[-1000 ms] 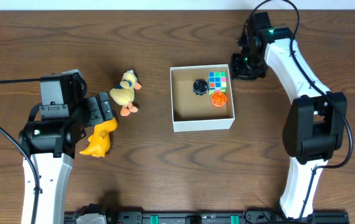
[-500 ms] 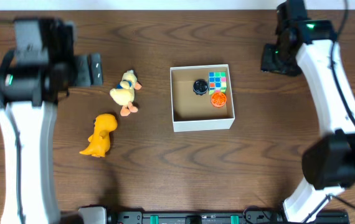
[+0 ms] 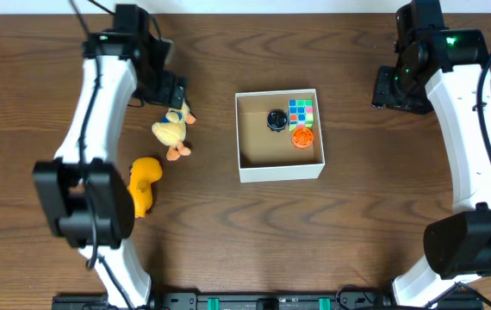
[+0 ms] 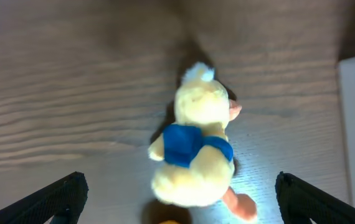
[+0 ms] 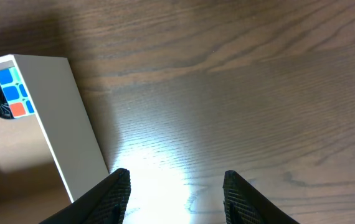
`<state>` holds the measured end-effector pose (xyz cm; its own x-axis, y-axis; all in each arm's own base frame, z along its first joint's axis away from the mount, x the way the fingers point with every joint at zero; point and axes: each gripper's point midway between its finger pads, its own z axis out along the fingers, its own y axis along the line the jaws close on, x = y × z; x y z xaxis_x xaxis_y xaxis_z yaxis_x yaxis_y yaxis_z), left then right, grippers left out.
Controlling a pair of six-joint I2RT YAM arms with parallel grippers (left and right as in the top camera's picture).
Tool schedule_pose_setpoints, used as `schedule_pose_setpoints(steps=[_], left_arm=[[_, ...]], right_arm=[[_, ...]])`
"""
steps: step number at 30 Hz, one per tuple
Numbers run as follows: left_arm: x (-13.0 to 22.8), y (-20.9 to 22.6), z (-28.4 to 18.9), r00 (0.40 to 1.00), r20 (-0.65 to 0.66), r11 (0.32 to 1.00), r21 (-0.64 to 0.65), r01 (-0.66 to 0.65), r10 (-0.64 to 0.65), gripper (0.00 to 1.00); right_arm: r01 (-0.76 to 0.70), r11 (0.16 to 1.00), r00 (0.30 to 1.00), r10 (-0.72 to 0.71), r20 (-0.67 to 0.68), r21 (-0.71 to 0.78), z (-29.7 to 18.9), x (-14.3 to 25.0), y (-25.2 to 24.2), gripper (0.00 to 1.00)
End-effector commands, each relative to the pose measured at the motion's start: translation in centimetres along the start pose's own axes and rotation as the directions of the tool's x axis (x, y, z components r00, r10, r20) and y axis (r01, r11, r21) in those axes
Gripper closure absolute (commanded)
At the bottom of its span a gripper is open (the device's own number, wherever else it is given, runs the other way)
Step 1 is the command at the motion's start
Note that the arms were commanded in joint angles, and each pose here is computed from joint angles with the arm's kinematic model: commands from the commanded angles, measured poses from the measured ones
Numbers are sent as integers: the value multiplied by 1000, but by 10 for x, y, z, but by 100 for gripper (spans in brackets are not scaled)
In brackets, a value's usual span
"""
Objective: Pack container
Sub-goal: 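Lower the left gripper onto the yellow plush duck and grasp it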
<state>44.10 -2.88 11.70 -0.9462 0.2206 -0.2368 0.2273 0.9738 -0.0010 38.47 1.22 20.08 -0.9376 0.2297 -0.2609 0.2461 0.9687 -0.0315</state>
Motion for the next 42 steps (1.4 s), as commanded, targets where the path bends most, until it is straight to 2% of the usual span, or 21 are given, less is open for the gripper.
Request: schedule_pose_setpoints(steps=[1, 10, 27, 29, 30, 31, 32, 37, 40, 42], left_arm=[[7, -3, 24, 997, -66, 999, 20, -34, 35, 2], [30, -1, 72, 978, -207, 999, 29, -26, 32, 2], [48, -3, 92, 961, -273, 999, 43, -20, 31, 0], [50, -3, 93, 959, -280, 999, 44, -19, 31, 27], [51, -4, 93, 958, -284, 999, 45, -19, 31, 45], [52, -4, 93, 958, -286, 999, 46, -18, 31, 56], [52, -4, 92, 957, -289, 999, 46, -16, 29, 60], [55, -5, 91, 953, -302, 999, 48, -13, 27, 61], [57, -5, 90, 951, -308, 999, 49, -12, 27, 78], [57, -5, 87, 952, -307, 999, 45, -1, 14, 81]], right_arm=[[-5, 1000, 1000, 5, 11, 18, -2, -3, -7, 49], [-5, 1000, 1000, 4, 8, 19, -2, -3, -7, 49], [-4, 1000, 1000, 4, -2, 21, -2, 0, -8, 49], [-3, 1000, 1000, 4, -3, 22, -2, 0, -8, 49], [-3, 1000, 1000, 4, -4, 21, -2, 0, -8, 49], [-3, 1000, 1000, 3, -5, 22, -2, 1, -8, 49], [-3, 1000, 1000, 3, -6, 22, -2, 1, -8, 50], [-2, 1000, 1000, 3, -12, 24, -2, 2, -9, 49], [-2, 1000, 1000, 2, -14, 25, -2, 3, -9, 50], [-2, 1000, 1000, 2, -14, 25, -2, 3, -9, 49]])
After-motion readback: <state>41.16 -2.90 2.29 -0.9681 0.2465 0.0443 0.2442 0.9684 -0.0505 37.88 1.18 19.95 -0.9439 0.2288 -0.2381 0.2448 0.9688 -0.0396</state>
